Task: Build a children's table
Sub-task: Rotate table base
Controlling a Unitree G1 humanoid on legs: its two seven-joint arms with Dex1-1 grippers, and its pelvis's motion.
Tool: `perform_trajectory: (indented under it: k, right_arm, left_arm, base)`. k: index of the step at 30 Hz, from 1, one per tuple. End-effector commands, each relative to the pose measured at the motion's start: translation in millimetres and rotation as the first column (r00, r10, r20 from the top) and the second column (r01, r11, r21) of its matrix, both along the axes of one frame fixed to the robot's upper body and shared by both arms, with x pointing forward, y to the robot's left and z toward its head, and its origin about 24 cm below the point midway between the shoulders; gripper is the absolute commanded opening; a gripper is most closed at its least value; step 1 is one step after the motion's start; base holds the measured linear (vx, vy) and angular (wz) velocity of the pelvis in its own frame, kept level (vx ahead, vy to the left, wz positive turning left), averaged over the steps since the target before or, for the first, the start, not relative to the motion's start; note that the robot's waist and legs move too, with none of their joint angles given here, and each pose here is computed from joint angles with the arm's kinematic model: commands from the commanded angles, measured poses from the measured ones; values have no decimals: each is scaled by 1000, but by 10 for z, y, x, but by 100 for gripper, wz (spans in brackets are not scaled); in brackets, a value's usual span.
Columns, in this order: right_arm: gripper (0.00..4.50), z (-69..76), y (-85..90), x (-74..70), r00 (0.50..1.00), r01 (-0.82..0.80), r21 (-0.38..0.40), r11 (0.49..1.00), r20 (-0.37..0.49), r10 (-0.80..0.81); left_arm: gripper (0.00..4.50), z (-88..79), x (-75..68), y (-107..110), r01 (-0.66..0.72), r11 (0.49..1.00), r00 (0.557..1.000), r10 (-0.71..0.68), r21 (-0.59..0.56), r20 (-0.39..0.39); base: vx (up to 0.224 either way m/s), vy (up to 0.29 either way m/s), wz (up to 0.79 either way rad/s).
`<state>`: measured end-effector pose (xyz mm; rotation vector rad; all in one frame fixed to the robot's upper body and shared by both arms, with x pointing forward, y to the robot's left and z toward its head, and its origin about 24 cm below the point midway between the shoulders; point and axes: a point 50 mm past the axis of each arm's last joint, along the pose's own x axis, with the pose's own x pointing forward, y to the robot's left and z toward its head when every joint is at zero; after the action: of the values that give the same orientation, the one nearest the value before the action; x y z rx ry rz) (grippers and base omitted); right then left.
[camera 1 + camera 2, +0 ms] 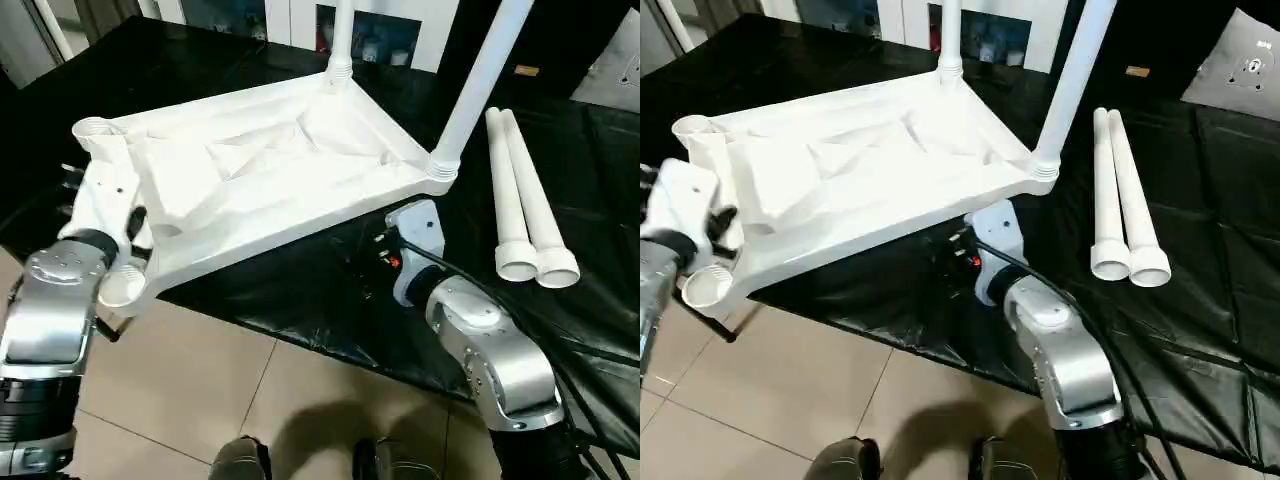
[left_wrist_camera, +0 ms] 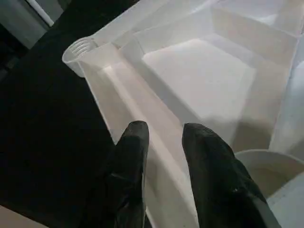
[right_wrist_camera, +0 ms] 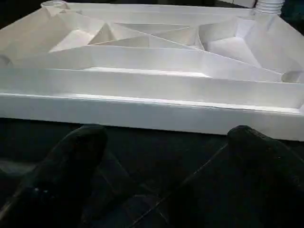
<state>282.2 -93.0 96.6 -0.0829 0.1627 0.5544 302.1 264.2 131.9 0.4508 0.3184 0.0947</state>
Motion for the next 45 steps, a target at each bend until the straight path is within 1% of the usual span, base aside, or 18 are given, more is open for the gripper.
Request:
perform_trajectory:
  k: [1, 7, 13, 17, 20, 21, 23, 24, 27, 29, 30, 31, 32, 36, 40, 42, 44, 45]
  right_arm:
    - [450, -61, 2, 26, 999, 11, -33, 999, -35, -12]
    - [450, -79, 38, 120, 999, 20, -55, 998, -39, -22]
    - [450, -93, 41, 184, 999, 35, -69, 997, -39, -38]
    - [450, -78, 24, 214, 998, 41, -73, 996, -37, -44]
    - [450, -172, -68, 241, 991, 85, -110, 990, -89, -95]
    - [450, -226, -115, 257, 987, 105, -131, 986, -112, -120]
    - [450, -254, -138, 269, 984, 114, -143, 983, -121, -132]
    - [450, -291, -169, 291, 979, 132, -154, 979, -134, -153]
    - [450, -326, -202, 318, 973, 154, -173, 973, -146, -180]
    - [450, -375, -252, 369, 962, 188, -200, 962, -161, -221]
    - [450, -375, -252, 369, 962, 188, -200, 962, -161, -221]
    - [450, -380, -253, 433, 959, 201, -186, 962, -162, -232]
    - [450, -376, -244, 462, 959, 203, -171, 964, -163, -231]
    - [450, -317, -185, 567, 969, 186, -132, 974, -140, -204]
    - [450, -211, -143, 694, 974, 189, -116, 975, -101, -201]
    - [450, -191, -147, 718, 974, 197, -116, 973, -93, -208]
    - [450, -123, -175, 785, 969, 230, -107, 967, -72, -238]
    - [450, -123, -175, 785, 969, 230, -107, 967, -72, -238]
  left_arm:
    - [141, -60, 5, 41, -2, 1000, 998, 1, -2, -56]
    - [141, -216, 4, 165, -6, 998, 987, 16, 62, -162]
    - [141, -249, -10, 40, 162, 986, 950, -148, 28, -274]
    - [141, -241, -57, -154, 346, 937, 875, -341, -48, -345]
    - [141, -228, -138, -326, 498, 859, 768, -500, -119, -399]
    - [141, -230, -182, -403, 554, 818, 712, -561, -153, -421]
    - [141, -231, -203, -441, 580, 796, 682, -590, -172, -432]
    - [141, -244, -234, -491, 617, 765, 639, -625, -186, -448]
    - [141, -256, -254, -539, 643, 738, 603, -653, -205, -458]
    - [141, -262, -293, -648, 685, 682, 536, -709, -255, -458]
    - [141, -262, -293, -648, 685, 682, 536, -709, -255, -458]
    - [141, -265, -343, -760, 719, 622, 467, -762, -309, -448]
    - [141, -267, -362, -798, 736, 597, 438, -780, -321, -447]
    - [141, -276, -361, -912, 767, 544, 389, -815, -339, -429]
    - [141, -266, -286, -1059, 789, 507, 373, -845, -348, -383]
    - [141, -265, -259, -1082, 795, 505, 377, -846, -337, -378]
    - [141, -266, -108, -1150, 795, 531, 433, -835, -293, -338]
    - [141, -266, -108, -1150, 795, 531, 433, -835, -293, -338]
  base:
    - [0, 0, 0]
    - [0, 0, 0]
    - [0, 0, 0]
    - [0, 0, 0]
    - [0, 0, 0]
    - [0, 0, 0]
    - [0, 0, 0]
    - [0, 0, 0]
    - [0, 0, 0]
    - [0, 0, 0]
    - [0, 0, 0]
    - [0, 0, 0]
    - [0, 0, 0]
    - [0, 0, 0]
    - [0, 0, 0]
    - [0, 0, 0]
    - [0, 0, 0]
    - [0, 0, 0]
